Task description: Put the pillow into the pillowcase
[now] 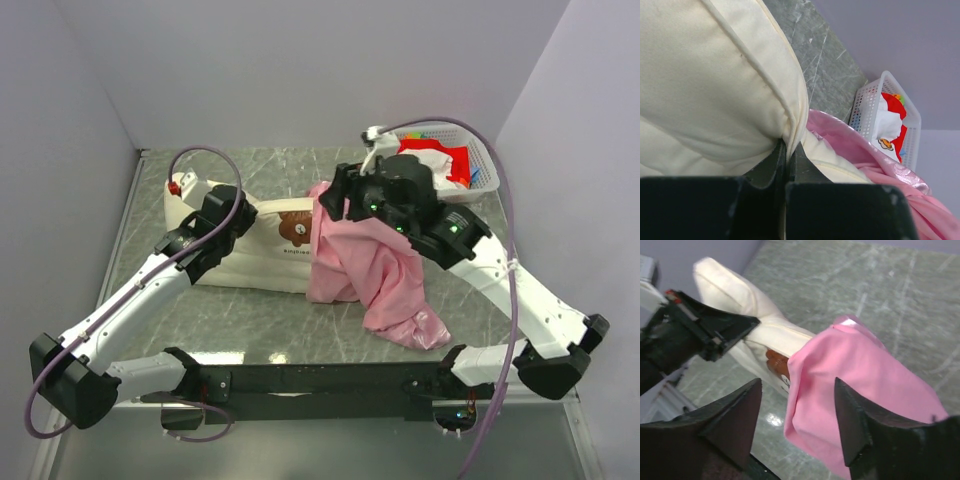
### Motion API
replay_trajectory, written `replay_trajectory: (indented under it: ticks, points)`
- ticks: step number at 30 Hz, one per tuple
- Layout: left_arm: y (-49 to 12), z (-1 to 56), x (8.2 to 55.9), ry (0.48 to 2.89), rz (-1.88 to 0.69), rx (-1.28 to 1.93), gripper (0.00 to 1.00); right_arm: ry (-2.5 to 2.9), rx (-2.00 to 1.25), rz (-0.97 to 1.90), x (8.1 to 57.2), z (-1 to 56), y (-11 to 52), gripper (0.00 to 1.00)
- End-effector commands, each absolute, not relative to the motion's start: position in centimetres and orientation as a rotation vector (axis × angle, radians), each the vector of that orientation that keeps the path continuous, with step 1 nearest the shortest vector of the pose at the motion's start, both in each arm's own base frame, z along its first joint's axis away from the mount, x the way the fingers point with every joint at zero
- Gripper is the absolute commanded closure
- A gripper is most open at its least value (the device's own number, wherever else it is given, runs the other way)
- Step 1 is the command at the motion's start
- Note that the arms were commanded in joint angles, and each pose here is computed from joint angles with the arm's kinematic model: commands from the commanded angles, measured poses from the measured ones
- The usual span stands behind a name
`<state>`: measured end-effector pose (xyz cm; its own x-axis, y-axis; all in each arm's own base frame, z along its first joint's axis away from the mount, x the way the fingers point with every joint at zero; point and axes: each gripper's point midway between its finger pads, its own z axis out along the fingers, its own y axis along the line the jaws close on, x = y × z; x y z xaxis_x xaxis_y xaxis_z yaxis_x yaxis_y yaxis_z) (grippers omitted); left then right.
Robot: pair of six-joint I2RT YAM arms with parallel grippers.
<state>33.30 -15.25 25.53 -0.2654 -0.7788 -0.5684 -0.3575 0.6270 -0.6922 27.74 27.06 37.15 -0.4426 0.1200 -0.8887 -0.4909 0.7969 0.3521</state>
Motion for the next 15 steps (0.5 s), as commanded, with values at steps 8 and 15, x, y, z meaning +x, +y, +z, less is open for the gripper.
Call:
replay_trajectory:
  ticks: [8,15]
  points:
    - [-15.3,23.8,32.0,1.945,-0.498,-0.894,0.99,2.047,-0.186,0.223,30.1,32.7,27.5,0.65]
    - [-14.8,23.7,31.5,1.932,-0.495,-0.897,0.99,1.982,-0.12,0.365,28.0,32.3,22.7,0.91]
